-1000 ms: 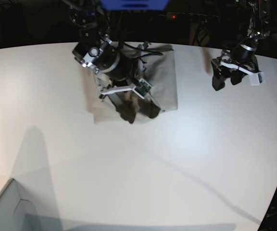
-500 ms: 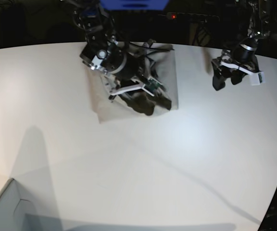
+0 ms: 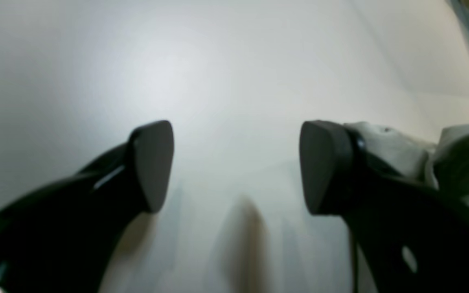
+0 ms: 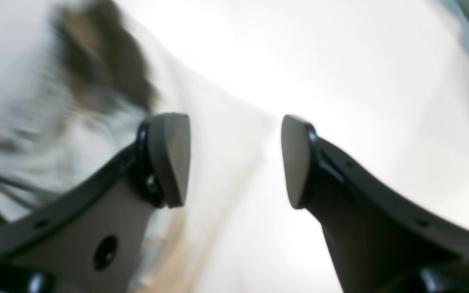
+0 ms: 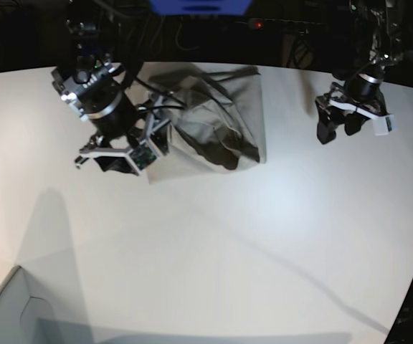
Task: Layout the t-shirt on the table in an organized manner, then fold the t-shirt properly
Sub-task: 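Grasp the strip end with the right gripper and fold it over the stack, then tuck and press the stack edge with the left gripper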
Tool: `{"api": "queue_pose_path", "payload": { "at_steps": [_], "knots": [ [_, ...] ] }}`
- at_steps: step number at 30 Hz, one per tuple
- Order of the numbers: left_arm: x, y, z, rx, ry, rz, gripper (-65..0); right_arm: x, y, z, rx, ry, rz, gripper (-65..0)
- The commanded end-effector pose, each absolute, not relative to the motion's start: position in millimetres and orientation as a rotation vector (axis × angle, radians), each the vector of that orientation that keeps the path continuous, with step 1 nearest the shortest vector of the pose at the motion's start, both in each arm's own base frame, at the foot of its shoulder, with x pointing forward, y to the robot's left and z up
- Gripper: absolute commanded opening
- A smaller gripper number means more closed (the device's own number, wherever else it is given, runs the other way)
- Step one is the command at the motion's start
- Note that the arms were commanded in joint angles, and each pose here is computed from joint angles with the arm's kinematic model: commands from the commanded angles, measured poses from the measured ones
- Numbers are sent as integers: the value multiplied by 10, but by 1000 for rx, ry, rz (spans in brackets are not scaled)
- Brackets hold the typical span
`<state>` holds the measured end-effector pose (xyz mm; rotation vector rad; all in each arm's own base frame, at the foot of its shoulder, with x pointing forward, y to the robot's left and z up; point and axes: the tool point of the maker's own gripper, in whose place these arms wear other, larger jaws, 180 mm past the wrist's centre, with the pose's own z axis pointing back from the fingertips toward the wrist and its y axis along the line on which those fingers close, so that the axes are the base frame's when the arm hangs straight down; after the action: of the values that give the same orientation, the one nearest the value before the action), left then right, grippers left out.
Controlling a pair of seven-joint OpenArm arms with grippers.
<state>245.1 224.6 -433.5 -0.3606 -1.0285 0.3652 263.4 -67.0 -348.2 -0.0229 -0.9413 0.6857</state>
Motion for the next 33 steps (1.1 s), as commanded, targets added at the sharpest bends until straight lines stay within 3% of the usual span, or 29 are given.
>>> {"api": "queue_pose_path", "payload": {
  "at_steps": [1, 8, 24, 33],
  "knots": [
    [2507, 2281, -4229, -367, -1072, 359, -183, 2715, -721, -3390, -28, -982, 664, -311],
    [2552, 2281, -4202, -369, -1082, 357, -183, 2508, -886, -3739, -17, -876, 617, -312],
    [2578, 2281, -4186, -370, -1088, 356, -183, 1561, 649, -3776, 354, -831, 1019, -312],
    [2559, 2244, -4174, -384, -1092, 367, -179, 1759, 197, -3852, 238, -817, 972, -312]
  ]
}}
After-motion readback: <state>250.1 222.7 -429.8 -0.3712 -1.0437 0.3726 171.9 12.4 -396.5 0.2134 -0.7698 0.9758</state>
